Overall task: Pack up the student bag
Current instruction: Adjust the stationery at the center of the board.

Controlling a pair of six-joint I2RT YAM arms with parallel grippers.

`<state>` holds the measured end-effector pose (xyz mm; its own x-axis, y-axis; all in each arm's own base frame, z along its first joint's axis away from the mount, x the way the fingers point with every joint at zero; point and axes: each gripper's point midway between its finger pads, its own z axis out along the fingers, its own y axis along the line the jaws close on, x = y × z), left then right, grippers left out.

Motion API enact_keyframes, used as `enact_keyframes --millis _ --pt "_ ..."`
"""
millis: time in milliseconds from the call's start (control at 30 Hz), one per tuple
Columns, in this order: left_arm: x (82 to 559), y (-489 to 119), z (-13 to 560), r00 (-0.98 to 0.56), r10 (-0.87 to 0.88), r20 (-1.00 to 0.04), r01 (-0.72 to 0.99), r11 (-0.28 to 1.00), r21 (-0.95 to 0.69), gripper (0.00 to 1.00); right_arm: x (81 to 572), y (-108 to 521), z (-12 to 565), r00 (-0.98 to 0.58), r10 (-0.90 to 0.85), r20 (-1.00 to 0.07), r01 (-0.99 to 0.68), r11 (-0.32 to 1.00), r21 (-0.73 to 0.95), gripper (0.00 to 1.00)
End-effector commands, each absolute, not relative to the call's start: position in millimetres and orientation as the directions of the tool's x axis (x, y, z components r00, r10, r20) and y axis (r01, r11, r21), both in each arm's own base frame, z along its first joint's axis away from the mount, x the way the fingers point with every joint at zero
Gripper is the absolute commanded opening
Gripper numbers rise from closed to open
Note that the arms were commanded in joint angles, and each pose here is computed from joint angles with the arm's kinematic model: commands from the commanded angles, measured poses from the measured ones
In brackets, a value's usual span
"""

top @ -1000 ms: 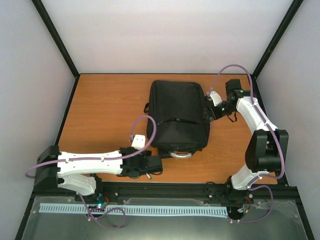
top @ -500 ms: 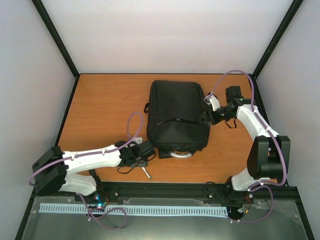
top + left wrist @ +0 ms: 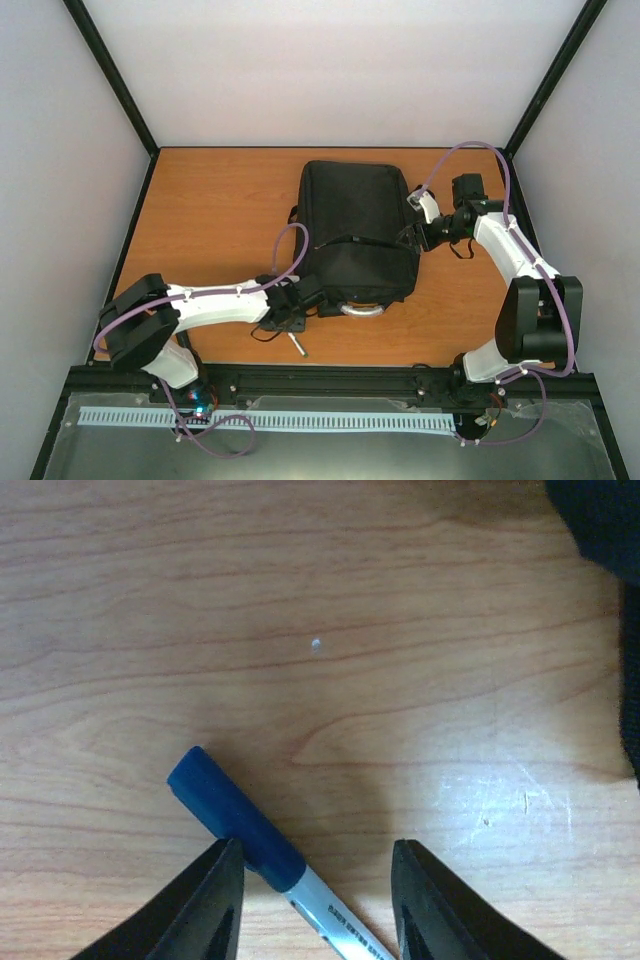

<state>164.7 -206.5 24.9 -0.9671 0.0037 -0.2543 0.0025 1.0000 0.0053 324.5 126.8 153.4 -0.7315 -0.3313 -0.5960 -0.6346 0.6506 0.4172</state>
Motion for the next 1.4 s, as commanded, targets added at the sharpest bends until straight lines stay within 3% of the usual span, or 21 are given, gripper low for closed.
enact_keyframes --millis 0,167,367,533,700,900,1000,1167,1367 --pt "173.6 -211.5 26.7 -0.969 0.019 -0.247 0.018 1.000 0.006 0.40 324.9 129.1 161.0 -0.702 -0.326 -0.633 -0.661 0.629 0.409 0.66" --pt "181.2 -214.2 21.7 -0.974 0.046 -0.220 0.046 0.999 0.007 0.32 323.9 130.3 160.4 -0.707 -0.323 -0.629 -0.660 0.622 0.421 0.66" --pt "195.7 -213.6 20.2 -0.975 0.078 -0.209 0.076 0.997 0.019 0.32 322.4 130.7 159.4 -0.711 -0.323 -0.625 -0.658 0.620 0.428 0.66" --pt "228.4 -203.5 48.1 -0.943 0.124 -0.307 0.105 0.991 0.079 0.32 321.7 130.9 161.1 -0.707 -0.322 -0.629 -0.660 0.619 0.425 0.66" --pt "234.7 -204.6 77.4 -0.933 0.112 -0.341 0.105 0.994 0.040 0.33 320.5 131.7 162.2 -0.706 -0.321 -0.631 -0.663 0.613 0.430 0.66" --pt "205.1 -208.4 64.7 -0.974 -0.023 -0.226 -0.006 0.997 -0.078 0.46 319.9 132.6 163.3 -0.704 -0.320 -0.634 -0.666 0.608 0.433 0.66" --pt "194.8 -209.0 54.5 -0.981 -0.050 -0.190 -0.035 0.996 -0.081 0.59 319.3 133.3 162.9 -0.705 -0.319 -0.633 -0.666 0.604 0.438 0.66" --pt "189.7 -211.6 41.8 -0.984 -0.068 -0.165 -0.054 0.995 -0.086 0.58 318.5 134.2 161.5 -0.709 -0.319 -0.629 -0.665 0.598 0.446 0.66" --pt "188.1 -215.1 22.4 -0.991 -0.050 -0.124 -0.042 0.997 -0.064 0.49 318.4 134.1 158.7 -0.714 -0.319 -0.623 -0.662 0.598 0.452 0.66"
